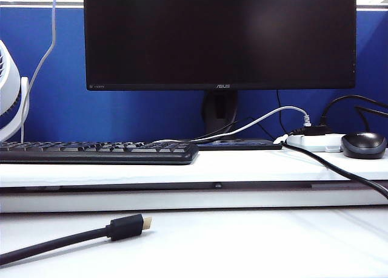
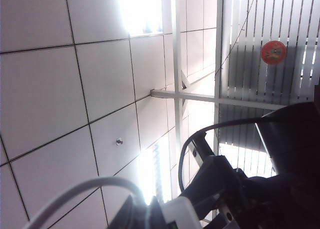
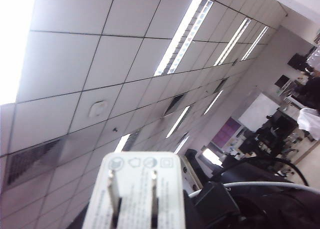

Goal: Pick up the Type-C charging cable and the charging base, insert one end of the Type-C charger into the corresponding slot on the base, and finally place the plugged-in charger back on the table.

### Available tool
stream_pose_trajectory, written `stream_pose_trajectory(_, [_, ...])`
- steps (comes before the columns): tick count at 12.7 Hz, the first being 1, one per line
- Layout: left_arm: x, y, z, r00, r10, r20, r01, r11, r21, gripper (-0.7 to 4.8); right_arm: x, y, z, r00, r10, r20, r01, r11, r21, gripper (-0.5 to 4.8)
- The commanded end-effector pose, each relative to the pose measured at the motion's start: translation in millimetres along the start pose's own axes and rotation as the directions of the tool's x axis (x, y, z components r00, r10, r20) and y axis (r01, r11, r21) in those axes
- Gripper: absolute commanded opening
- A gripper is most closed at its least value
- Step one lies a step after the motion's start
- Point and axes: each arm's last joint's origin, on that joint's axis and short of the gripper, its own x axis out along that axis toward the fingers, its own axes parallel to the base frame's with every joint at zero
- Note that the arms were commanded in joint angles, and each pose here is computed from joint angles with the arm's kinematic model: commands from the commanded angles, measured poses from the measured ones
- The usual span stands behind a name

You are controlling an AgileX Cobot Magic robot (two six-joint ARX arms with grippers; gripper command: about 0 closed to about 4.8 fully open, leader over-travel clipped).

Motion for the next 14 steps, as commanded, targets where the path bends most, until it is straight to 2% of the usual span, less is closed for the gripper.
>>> stream_pose_trajectory(1, [0, -5.6, -12, 0.99, 0.041, -0.136, -0.042, 0.999, -0.004, -0.07, 9, 13, -19, 0.985, 0.016, -0.174, -0.018, 1.0, -0.01, -0.04])
stream_pose_trajectory(3, [0, -3.4, -11, 0.99, 0.062, -0.129, -0.062, 0.998, 0.004, -0.06, 17, 11, -24, 0.984, 0.066, -0.163, -0.068, 0.998, -0.005, -0.04])
stream_pose_trajectory(4, [0, -3.4, -11, 0.989, 0.066, -0.129, -0.07, 0.997, -0.021, -0.06, 17, 12, -24, 0.984, 0.075, -0.161, -0.079, 0.997, -0.021, -0.04])
stream_pose_trajectory(6, [0, -2.0, -9, 0.995, 0.063, -0.08, -0.064, 0.998, -0.018, -0.06, 17, 12, -24, 0.985, 0.082, -0.149, -0.073, 0.995, 0.064, -0.04])
stream_pose_trajectory(8, [0, -0.1, -6, 0.998, 0.059, -0.023, -0.058, 0.998, 0.017, -0.06, 17, 12, -23, 0.988, 0.092, -0.122, -0.078, 0.991, 0.109, -0.04])
stream_pose_trajectory(11, [-2, 2.0, -8, 0.998, 0.062, -0.022, -0.061, 0.997, 0.053, -0.06, 19, 13, -25, 0.986, 0.103, -0.132, -0.089, 0.991, 0.104, -0.04])
stream_pose_trajectory(14, [-3, 7.1, -5, 0.995, 0.099, 0.0, -0.099, 0.987, 0.123, -0.06, 19, 13, -24, 0.987, 0.104, -0.121, -0.09, 0.99, 0.11, -0.04])
